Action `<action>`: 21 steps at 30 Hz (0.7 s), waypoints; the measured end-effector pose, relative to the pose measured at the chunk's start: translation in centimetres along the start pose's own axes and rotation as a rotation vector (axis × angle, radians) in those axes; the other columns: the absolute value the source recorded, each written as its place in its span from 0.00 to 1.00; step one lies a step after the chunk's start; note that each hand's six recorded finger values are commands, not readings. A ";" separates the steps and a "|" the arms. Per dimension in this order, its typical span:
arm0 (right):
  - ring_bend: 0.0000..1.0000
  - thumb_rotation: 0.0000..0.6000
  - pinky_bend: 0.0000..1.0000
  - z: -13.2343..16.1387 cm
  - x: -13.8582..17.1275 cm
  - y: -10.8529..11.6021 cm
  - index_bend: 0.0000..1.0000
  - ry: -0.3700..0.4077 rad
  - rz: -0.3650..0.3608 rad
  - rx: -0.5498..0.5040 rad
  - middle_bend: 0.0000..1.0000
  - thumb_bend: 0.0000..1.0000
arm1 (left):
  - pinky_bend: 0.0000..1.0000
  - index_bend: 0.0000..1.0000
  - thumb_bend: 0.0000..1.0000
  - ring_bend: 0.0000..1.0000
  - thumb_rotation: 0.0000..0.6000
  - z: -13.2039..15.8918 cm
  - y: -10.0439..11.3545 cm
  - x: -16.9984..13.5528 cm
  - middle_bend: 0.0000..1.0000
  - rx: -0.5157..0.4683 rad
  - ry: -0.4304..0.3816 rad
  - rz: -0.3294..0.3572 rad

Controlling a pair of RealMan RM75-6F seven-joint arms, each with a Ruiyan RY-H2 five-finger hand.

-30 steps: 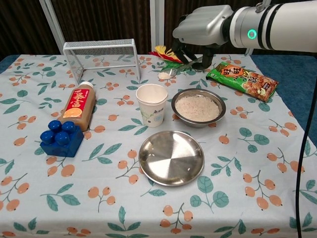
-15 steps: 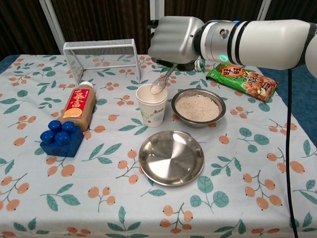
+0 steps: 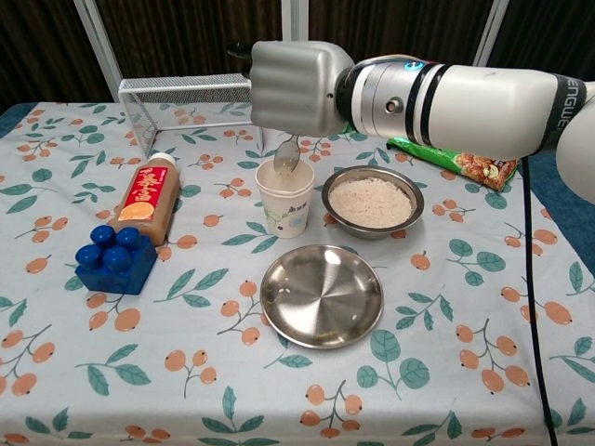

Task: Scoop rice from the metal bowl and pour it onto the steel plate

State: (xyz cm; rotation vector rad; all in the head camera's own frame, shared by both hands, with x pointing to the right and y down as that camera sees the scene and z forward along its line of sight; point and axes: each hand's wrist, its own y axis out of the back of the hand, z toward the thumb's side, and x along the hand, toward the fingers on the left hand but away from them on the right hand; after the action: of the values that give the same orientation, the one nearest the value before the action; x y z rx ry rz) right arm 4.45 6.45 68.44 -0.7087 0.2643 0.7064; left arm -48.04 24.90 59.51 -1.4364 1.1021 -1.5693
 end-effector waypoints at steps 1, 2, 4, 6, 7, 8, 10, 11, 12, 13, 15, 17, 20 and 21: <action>0.21 1.00 0.00 0.1 0.0 0.1 0.63 -0.002 -0.002 0.013 0.54 0.33 | 0.13 0.18 0.19 0.13 1.00 0.0 0.0 0.0 0.19 0.001 0.001 0.000; 0.21 1.00 0.00 0.2 -0.1 0.3 0.63 -0.005 -0.005 0.026 0.55 0.33 | 0.13 0.18 0.19 0.13 1.00 0.0 0.0 0.0 0.19 0.003 0.001 0.001; 0.21 1.00 0.00 0.3 -0.2 0.6 0.64 -0.012 -0.010 0.052 0.55 0.33 | 0.13 0.18 0.19 0.13 1.00 0.0 0.1 0.0 0.19 0.004 0.000 0.002; 0.21 1.00 0.00 0.3 -0.3 0.8 0.64 -0.018 -0.006 0.062 0.55 0.33 | 0.13 0.18 0.18 0.13 1.00 0.1 0.2 0.1 0.19 0.007 -0.003 0.005; 0.21 1.00 0.00 0.3 -0.3 0.8 0.64 -0.021 -0.002 0.061 0.55 0.33 | 0.13 0.18 0.19 0.13 1.00 0.1 0.2 0.1 0.19 0.007 -0.003 0.006; 0.21 1.00 0.00 0.3 -0.4 0.8 0.64 -0.024 0.001 0.063 0.55 0.33 | 0.13 0.18 0.19 0.13 1.00 0.1 0.2 0.1 0.19 0.008 -0.003 0.006; 0.21 1.00 0.00 0.2 -0.3 0.9 0.64 -0.034 0.005 0.074 0.55 0.33 | 0.13 0.18 0.18 0.13 1.00 0.1 0.3 0.1 0.19 0.009 -0.004 0.006; 0.21 1.00 0.00 0.2 -0.3 1.0 0.64 -0.039 0.006 0.077 0.55 0.33 | 0.13 0.18 0.18 0.13 1.00 0.1 0.3 0.1 0.19 0.008 -0.004 0.006; 0.21 1.00 0.00 0.2 -0.2 1.1 0.64 -0.044 0.009 0.078 0.55 0.33 | 0.13 0.18 0.18 0.13 1.00 0.1 0.3 0.0 0.19 0.009 -0.003 0.006; 0.21 1.00 0.00 0.2 -0.2 1.1 0.64 -0.046 0.010 0.079 0.55 0.33 | 0.13 0.18 0.19 0.13 1.00 0.1 0.3 0.0 0.19 0.009 -0.002 0.006; 0.21 1.00 0.00 0.3 -0.1 1.3 0.64 -0.047 0.010 0.077 0.55 0.33 | 0.13 0.18 0.18 0.13 1.00 0.1 0.2 -0.1 0.19 0.008 0.000 0.005; 0.21 1.00 0.00 0.5 0.0 1.6 0.64 -0.046 0.007 0.067 0.55 0.33 | 0.13 0.18 0.18 0.13 1.00 0.1 0.2 -0.1 0.19 0.007 0.000 0.005; 0.21 1.00 0.00 0.4 0.2 1.7 0.64 -0.052 0.008 0.037 0.55 0.33 | 0.13 0.18 0.18 0.13 1.00 0.0 0.2 -0.1 0.19 0.006 0.002 0.006; 0.21 1.00 0.00 0.2 0.3 1.6 0.64 -0.058 0.010 0.020 0.55 0.33 | 0.13 0.18 0.18 0.13 1.00 0.0 0.3 -0.1 0.19 0.006 0.002 0.006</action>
State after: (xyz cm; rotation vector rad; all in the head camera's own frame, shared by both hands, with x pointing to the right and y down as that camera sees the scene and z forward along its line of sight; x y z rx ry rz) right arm 3.58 7.61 67.68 -0.6674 0.2217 0.7322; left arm -48.04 24.92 59.22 -1.4271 1.1009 -1.5686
